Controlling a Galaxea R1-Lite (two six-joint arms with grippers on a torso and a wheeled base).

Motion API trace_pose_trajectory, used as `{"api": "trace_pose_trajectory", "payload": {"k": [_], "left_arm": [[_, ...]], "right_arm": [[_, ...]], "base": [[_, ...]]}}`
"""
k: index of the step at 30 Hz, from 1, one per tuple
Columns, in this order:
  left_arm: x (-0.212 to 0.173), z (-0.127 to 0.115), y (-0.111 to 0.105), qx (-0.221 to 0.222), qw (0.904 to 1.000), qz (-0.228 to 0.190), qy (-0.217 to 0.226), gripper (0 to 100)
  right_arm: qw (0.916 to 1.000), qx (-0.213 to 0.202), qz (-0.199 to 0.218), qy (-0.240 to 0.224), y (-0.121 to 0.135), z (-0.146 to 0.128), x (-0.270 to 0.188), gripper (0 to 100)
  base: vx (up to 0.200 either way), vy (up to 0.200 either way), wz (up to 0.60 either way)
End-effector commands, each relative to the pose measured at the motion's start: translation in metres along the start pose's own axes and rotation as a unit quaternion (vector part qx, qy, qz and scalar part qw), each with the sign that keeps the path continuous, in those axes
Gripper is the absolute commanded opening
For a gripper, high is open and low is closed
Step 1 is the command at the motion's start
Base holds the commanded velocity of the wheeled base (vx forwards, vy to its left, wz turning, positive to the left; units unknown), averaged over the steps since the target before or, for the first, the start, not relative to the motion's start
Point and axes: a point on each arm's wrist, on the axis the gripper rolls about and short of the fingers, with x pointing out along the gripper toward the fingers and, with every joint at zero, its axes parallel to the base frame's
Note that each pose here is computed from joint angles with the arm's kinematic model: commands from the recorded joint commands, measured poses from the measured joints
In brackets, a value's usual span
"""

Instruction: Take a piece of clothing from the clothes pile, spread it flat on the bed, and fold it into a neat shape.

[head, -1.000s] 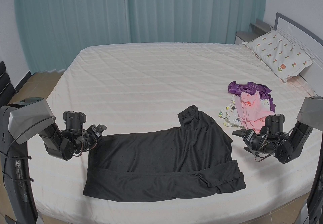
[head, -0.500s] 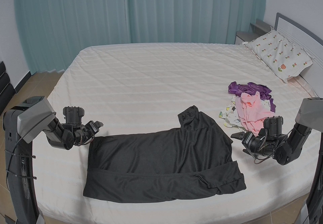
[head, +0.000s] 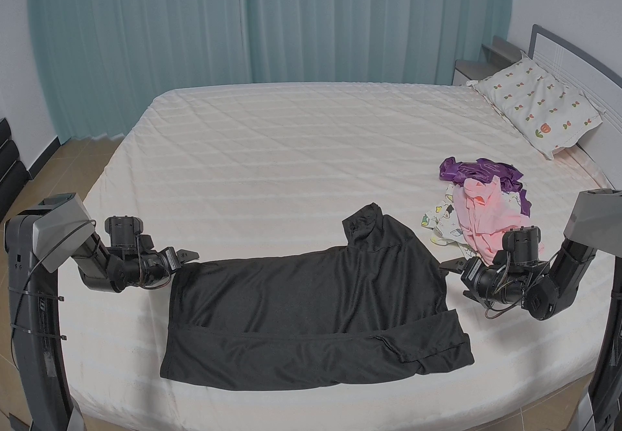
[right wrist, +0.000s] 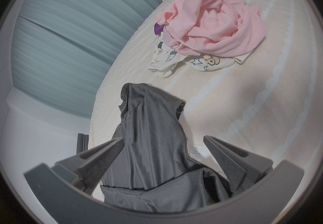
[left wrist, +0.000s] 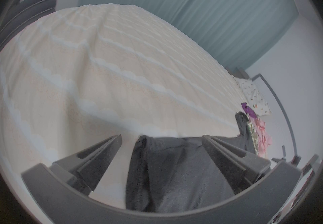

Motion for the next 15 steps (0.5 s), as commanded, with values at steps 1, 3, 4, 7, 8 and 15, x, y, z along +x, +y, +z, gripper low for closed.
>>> {"api": "trace_pose_trajectory", "payload": {"k": [1,3,4,7,8,15], "left_arm": [[0.0033,-0.0068,0.0057,0.016,0.9998,0.003,0.01,100],[0.0027,-0.007,0.0046,0.017,0.9998,-0.002,0.012,100],[0.0028,-0.0077,0.004,0.018,0.9997,-0.006,0.015,100],[0.005,-0.0069,0.0042,0.022,0.9996,-0.015,0.014,100],[0.006,-0.0074,0.0046,0.022,0.9995,-0.021,0.013,100],[0.0094,-0.0111,0.0088,0.025,0.9986,-0.045,0.013,0]], "right_arm": [[1.0,0.0,-0.003,0.004,-0.0018,-0.002,0.0026,100],[1.0,0.0,-0.002,0.004,-0.0015,-0.0017,0.0028,100],[1.0,0.0,-0.002,0.004,-0.0015,-0.0017,0.0028,100],[1.0,-0.001,-0.002,0.006,-0.0007,-0.0031,0.0029,100],[1.0,-0.001,-0.001,0.007,-0.0001,-0.0039,0.0031,100],[1.0,-0.003,0.002,0.006,0.0014,-0.0035,0.0047,100]], "base": [[0.0,0.0,0.0],[0.0,0.0,0.0],[0.0,0.0,0.0],[0.0,0.0,0.0],[0.0,0.0,0.0],[0.0,0.0,0.0]]}}
